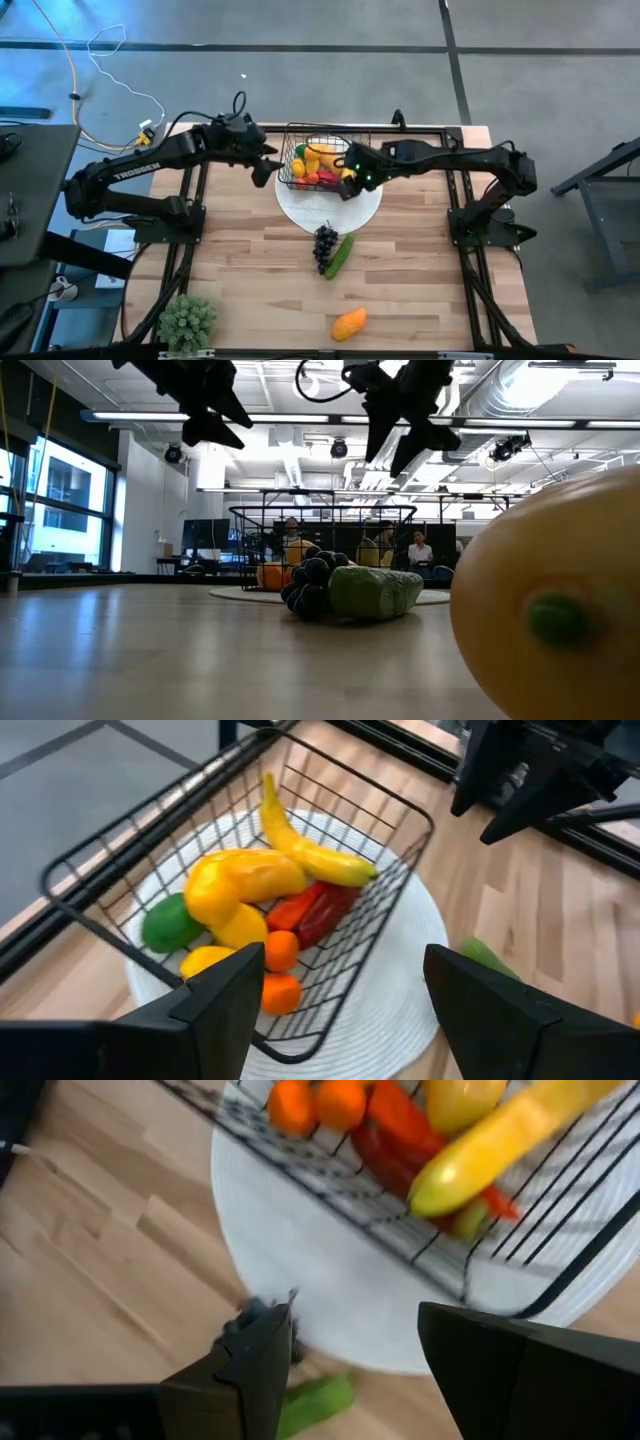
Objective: Build produce basket
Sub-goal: Put the green cucumber into the black wire basket
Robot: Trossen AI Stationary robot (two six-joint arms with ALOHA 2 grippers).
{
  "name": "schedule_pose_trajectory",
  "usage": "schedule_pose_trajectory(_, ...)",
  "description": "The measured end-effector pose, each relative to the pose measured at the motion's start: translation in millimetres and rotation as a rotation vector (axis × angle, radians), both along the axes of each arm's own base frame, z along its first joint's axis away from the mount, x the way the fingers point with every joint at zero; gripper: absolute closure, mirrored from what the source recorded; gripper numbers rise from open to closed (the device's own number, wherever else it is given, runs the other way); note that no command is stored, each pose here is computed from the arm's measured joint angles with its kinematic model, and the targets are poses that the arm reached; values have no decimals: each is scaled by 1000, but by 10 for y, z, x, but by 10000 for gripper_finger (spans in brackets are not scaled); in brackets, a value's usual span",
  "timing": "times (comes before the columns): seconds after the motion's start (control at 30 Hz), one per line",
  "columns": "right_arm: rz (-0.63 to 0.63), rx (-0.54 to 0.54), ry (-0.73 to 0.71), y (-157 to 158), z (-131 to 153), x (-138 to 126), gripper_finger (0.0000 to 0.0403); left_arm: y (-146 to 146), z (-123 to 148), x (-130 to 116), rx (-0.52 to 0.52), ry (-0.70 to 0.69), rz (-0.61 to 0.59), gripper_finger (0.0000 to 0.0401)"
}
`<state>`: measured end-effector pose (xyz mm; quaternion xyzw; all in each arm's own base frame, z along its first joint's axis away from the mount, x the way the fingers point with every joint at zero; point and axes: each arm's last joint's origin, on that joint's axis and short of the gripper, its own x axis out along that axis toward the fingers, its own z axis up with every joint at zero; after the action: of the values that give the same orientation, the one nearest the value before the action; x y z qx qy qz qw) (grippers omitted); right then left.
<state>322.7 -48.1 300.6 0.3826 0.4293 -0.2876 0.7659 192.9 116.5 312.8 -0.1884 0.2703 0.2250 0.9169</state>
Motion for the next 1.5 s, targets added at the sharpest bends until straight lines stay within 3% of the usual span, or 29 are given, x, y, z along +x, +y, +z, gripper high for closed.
schedule_pose_trajectory(0.33,-93,120,11,485,-37,10,203,-176,-40,63,-52,36,-56,137)
schedule_pose_trajectory(0.73,-247,173,35,944,-176,49,174,-319,-87,91,-37,112,-52,137)
schedule_pose_trajectory(1.0,-370,223,94,1150,-426,149,174,-392,-100,110,-23,137,-65,137)
schedule_pose_trajectory(1.5,-444,276,200,1304,-1047,446,174,-461,-114,119,33,182,-81,137)
